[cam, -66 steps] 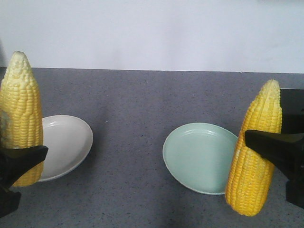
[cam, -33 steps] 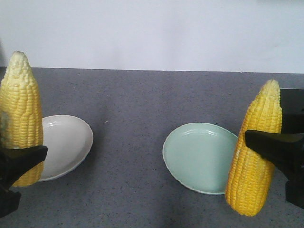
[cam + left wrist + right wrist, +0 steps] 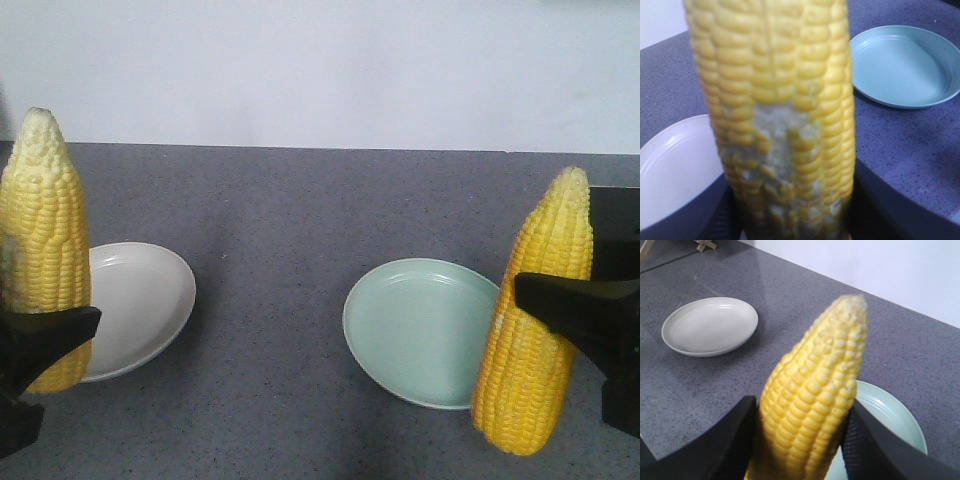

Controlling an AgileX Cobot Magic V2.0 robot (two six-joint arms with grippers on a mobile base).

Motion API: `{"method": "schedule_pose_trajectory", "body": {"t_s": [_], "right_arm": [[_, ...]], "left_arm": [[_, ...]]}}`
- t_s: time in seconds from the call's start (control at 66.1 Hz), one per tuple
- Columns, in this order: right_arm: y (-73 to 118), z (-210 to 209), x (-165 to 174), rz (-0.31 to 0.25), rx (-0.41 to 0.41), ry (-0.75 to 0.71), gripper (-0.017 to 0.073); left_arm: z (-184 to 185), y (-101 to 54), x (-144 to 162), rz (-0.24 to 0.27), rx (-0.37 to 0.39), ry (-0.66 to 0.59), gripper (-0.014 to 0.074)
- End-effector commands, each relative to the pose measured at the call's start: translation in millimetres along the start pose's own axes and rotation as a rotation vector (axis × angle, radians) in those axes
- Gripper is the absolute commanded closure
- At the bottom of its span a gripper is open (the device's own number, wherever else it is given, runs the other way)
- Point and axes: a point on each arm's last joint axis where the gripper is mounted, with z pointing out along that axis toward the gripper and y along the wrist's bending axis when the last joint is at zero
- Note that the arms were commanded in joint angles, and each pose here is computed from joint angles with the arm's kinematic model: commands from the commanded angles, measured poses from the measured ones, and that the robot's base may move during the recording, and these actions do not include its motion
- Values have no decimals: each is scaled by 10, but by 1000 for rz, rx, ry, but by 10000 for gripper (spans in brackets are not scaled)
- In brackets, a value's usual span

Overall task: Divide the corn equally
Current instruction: 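Drive closer and center the base between the beige and green plates, then lower the right gripper's cob onto the pale green plate and release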

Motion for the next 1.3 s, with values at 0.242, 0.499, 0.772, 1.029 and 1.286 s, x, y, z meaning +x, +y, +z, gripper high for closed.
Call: {"method": "schedule_pose_trajectory", "body": {"t_s": [0.242, 0.499, 0.772, 1.029, 1.286], "right_arm": [[-61, 17, -285, 89, 9, -52, 355], [-332, 379, -589, 185, 29, 218, 355], [-630, 909, -768, 256, 19, 431, 352], [-871, 1434, -723, 326, 6, 554, 349], [-1062, 1850, -470, 391, 40, 670, 344]], "left_arm": [[-65, 0, -123, -6, 1, -94, 291], [-65, 0, -123, -6, 1, -94, 291], [-65, 0, -123, -6, 1, -94, 291], [-65, 0, -123, -6, 1, -94, 291], [-65, 0, -123, -6, 1, -94, 291]]}}
